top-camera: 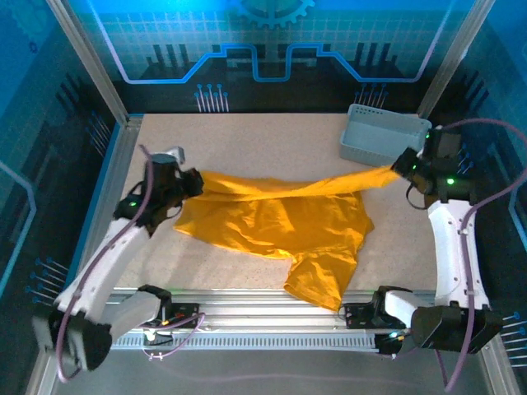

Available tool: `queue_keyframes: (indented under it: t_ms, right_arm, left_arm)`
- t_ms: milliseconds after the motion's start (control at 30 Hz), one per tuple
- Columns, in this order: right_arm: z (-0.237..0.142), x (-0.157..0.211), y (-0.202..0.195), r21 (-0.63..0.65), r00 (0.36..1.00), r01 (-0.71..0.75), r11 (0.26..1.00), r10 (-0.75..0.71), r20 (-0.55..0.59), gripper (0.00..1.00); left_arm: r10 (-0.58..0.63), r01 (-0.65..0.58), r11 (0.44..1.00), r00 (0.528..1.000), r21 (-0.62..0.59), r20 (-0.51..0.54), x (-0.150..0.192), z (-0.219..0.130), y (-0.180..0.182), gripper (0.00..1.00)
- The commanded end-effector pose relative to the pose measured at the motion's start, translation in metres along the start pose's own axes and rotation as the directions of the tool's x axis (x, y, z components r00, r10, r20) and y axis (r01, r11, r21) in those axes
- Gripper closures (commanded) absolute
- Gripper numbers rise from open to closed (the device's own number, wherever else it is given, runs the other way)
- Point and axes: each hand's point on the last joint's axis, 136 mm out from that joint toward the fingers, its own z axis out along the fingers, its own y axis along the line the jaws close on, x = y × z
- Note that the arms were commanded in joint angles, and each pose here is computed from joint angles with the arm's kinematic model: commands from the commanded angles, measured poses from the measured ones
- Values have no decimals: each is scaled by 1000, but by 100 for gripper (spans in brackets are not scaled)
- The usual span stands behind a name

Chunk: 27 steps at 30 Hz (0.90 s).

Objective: Fold the inside-out t-shirt

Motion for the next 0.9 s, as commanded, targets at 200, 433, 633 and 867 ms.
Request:
queue_keyframes:
  t_ms: [200, 433, 633, 867]
  right_arm:
    - [-187, -146, 69, -239, 872, 124, 963, 9, 489, 100]
    - [-280, -178, 104, -317, 738, 301, 899, -9, 674, 100]
    - [-355, -171, 116, -338, 617, 432, 836, -1, 787, 100]
    - [-364, -175, 120, -318, 566, 474, 821, -8, 824, 100]
  left_arm:
    - [30, -132, 969, 901, 207, 433, -105, -140, -65, 100]
    - [37, -198, 961, 787, 196, 615, -128, -203, -69, 100]
    - [14, -280, 922, 713, 266, 701, -123, -263, -83, 100]
    - [48, -236, 955, 716, 177, 696, -138, -273, -76, 100]
